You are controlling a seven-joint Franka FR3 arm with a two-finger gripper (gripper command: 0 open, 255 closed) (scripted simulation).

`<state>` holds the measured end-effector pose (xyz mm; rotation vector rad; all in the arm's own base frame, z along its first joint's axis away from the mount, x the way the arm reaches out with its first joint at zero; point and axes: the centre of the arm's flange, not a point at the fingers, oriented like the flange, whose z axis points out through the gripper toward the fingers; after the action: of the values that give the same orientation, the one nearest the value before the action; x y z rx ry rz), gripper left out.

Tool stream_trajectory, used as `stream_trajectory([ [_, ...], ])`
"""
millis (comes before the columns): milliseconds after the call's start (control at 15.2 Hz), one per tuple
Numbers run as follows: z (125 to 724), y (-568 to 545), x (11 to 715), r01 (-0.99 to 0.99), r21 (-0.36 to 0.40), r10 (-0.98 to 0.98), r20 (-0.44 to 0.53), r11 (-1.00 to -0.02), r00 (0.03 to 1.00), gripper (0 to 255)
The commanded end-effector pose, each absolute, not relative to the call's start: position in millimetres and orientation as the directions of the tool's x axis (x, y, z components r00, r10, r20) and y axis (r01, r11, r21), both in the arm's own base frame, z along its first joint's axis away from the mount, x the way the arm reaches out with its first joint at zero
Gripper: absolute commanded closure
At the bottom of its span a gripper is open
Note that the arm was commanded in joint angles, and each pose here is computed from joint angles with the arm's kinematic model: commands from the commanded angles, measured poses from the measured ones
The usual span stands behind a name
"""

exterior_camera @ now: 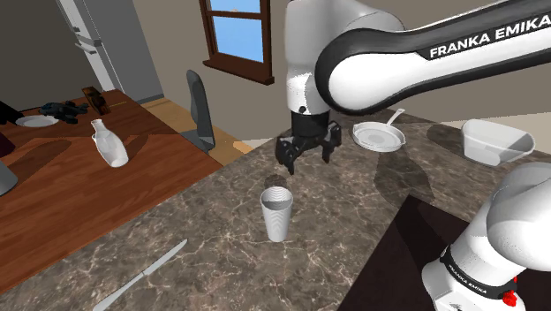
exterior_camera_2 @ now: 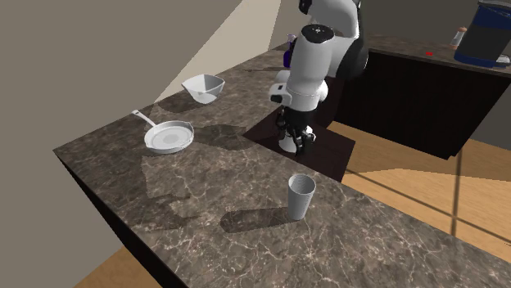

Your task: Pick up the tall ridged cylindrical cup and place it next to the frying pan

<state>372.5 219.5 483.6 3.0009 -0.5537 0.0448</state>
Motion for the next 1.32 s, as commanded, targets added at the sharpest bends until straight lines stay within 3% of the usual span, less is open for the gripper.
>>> stream_trajectory([
  [0, 470, 241, 379, -0.384, 0.081, -0.382, 0.045, -0.920, 0.923, 0],
  [594, 412, 333, 422, -0.485, 0.081, -0.483, 0.044, -0.871, 0.875, 0],
  [1254, 373, 329, 422, -0.485, 0.081, -0.483, 0.044, -0.871, 0.875, 0],
])
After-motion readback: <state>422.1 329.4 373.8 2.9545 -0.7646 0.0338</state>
